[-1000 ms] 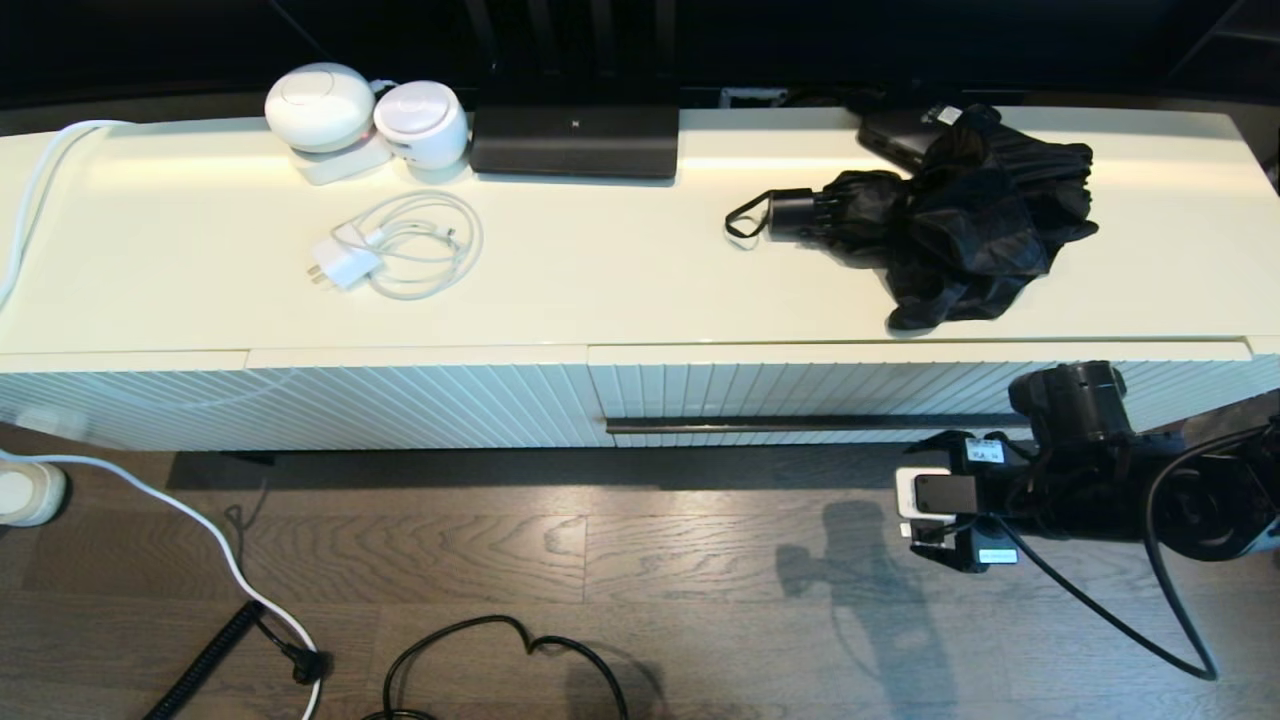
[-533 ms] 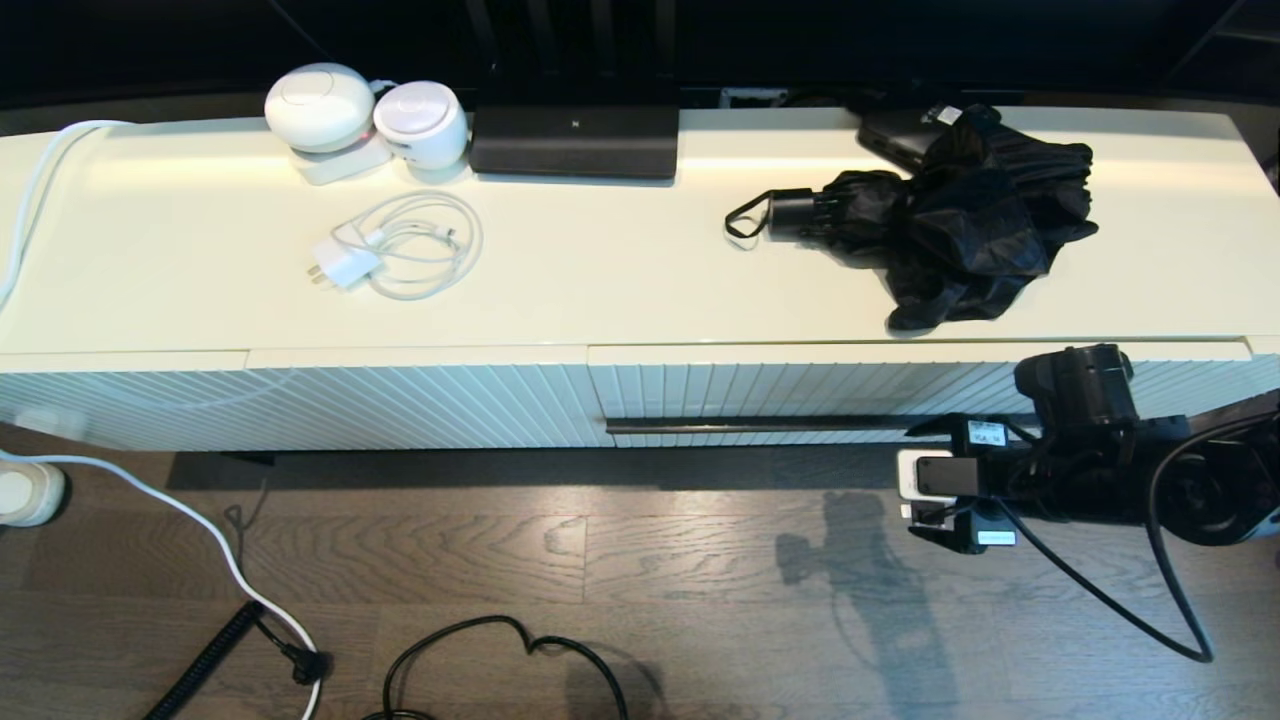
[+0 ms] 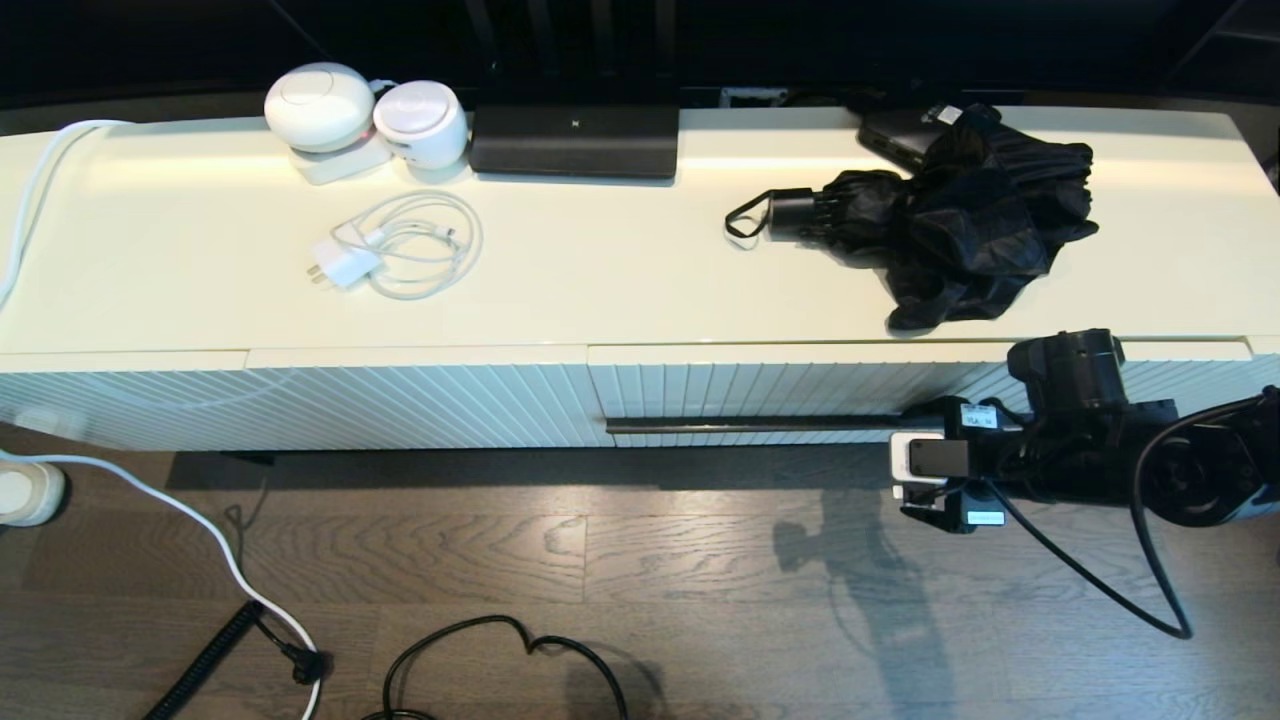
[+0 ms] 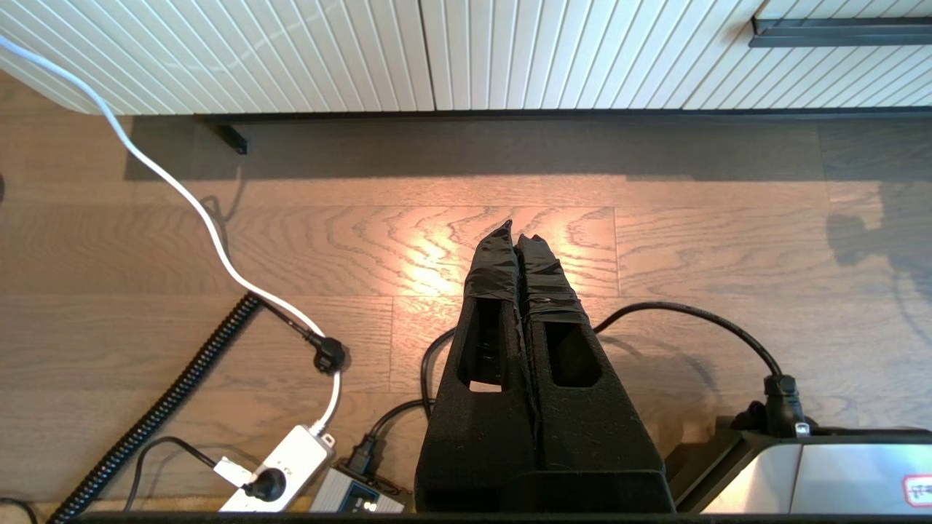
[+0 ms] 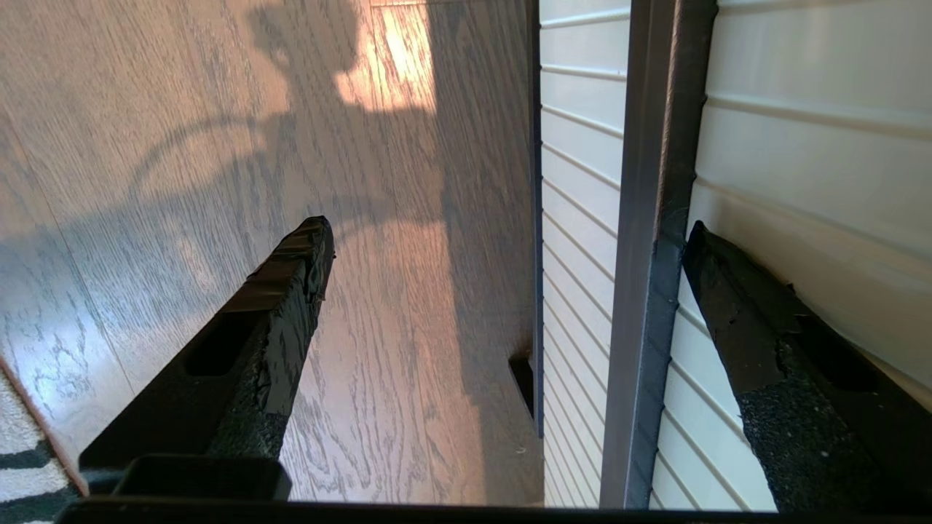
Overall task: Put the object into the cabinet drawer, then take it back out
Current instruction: Open the drawer
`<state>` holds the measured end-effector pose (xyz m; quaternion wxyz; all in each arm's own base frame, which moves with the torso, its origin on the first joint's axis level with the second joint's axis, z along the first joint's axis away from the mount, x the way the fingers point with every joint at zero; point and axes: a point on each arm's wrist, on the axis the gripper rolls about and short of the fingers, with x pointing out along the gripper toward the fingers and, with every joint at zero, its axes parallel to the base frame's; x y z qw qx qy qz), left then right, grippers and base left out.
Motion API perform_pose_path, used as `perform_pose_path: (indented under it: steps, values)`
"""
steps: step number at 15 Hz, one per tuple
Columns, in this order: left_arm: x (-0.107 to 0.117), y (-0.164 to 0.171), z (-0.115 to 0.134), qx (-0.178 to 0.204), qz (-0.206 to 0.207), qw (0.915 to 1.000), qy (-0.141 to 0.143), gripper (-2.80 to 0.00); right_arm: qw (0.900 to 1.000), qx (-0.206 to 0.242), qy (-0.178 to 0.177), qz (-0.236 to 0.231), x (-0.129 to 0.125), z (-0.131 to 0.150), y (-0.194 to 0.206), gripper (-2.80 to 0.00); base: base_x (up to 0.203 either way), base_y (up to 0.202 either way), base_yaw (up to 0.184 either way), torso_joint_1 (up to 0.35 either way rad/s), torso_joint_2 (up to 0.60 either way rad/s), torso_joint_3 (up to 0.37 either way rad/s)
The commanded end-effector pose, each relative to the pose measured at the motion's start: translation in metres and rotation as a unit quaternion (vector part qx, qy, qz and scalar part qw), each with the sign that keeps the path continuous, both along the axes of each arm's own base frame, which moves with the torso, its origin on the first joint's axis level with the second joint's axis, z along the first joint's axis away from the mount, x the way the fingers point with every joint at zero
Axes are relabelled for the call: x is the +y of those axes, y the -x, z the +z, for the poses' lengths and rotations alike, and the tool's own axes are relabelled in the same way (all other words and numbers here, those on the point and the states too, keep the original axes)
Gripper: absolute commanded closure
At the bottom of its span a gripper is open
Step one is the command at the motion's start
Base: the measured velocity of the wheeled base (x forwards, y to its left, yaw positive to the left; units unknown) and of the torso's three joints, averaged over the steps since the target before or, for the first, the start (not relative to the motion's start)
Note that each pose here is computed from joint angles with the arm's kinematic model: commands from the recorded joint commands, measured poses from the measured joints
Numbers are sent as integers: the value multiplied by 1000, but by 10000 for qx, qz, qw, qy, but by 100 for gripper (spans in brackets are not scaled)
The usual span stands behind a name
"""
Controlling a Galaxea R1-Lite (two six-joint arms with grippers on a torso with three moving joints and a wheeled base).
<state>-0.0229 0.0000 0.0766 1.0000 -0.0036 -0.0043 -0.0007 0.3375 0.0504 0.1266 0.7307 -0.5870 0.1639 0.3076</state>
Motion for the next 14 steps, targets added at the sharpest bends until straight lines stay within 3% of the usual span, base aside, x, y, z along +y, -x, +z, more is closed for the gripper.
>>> perform_pose_path:
  steps: [1, 14]
  values:
    - [0, 0, 0, -3, 0, 10000, 2, 0, 10000, 36, 31, 18, 0, -5, -4, -280, 0, 0, 0, 0, 0, 0]
    - [0, 0, 0, -3, 6, 10000, 2, 0, 9997, 233, 48, 65, 3, -11, 2, -280, 0, 0, 0, 0, 0, 0]
